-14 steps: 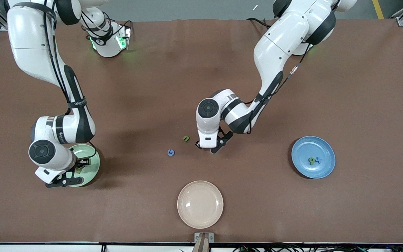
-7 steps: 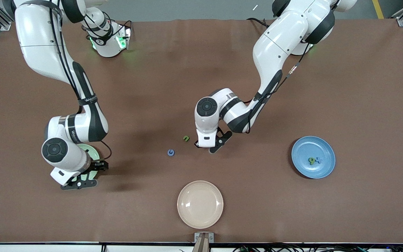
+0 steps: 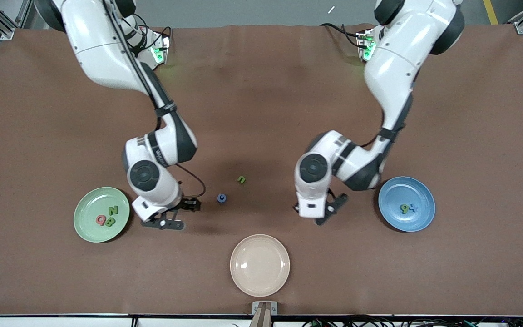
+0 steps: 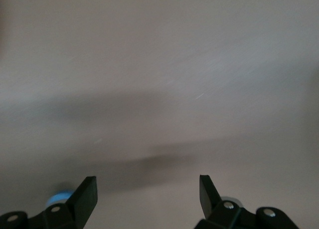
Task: Sort upper and lower case letters into plates
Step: 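Grasp the blue G with the right gripper while the left gripper drops m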
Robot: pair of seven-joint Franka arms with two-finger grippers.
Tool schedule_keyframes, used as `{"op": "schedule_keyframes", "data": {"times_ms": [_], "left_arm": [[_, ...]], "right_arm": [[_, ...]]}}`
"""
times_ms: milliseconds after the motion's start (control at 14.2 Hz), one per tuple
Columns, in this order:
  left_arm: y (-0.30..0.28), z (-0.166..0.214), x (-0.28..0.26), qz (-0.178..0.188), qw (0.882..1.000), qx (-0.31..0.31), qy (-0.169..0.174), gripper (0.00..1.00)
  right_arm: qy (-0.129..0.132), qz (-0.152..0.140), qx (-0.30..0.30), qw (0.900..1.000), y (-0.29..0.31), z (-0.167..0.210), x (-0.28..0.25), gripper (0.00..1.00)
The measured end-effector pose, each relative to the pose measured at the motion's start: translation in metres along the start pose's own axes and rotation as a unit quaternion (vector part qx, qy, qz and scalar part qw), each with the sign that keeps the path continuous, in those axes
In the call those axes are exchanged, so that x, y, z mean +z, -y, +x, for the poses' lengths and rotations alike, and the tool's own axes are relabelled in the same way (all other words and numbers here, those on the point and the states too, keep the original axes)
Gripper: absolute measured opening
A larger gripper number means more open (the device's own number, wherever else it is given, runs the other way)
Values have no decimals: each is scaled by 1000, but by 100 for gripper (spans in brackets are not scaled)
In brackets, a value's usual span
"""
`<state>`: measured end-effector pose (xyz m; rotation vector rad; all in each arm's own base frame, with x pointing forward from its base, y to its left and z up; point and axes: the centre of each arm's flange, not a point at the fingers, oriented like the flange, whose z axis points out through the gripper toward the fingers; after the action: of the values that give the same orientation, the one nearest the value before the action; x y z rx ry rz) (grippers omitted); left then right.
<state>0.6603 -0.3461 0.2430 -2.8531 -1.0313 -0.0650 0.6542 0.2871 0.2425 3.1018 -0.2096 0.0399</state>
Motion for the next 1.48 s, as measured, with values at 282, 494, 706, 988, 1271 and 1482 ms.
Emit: {"op": "schedule_keyframes", "data": {"times_ms": [282, 494, 706, 988, 1271, 1482], "left_arm": [[70, 118, -1, 23, 999, 35, 18, 27], [119, 166, 23, 53, 995, 71, 49, 27], [160, 196, 47, 70, 988, 116, 78, 27], [198, 221, 71, 75, 980, 149, 104, 27], [201, 220, 74, 74, 979, 153, 111, 47], [165, 187, 50, 49, 983, 138, 112, 77]], "right_arm": [[-11, 9, 48, 999, 55, -35, 25, 91], [-17, 13, 65, 998, 66, -43, 50, 92], [-21, 15, 83, 996, 69, -47, 67, 91], [-24, 18, 89, 996, 74, -48, 65, 77], [-25, 20, 94, 995, 76, -48, 61, 44], [-25, 19, 100, 994, 77, -49, 61, 40]]}}
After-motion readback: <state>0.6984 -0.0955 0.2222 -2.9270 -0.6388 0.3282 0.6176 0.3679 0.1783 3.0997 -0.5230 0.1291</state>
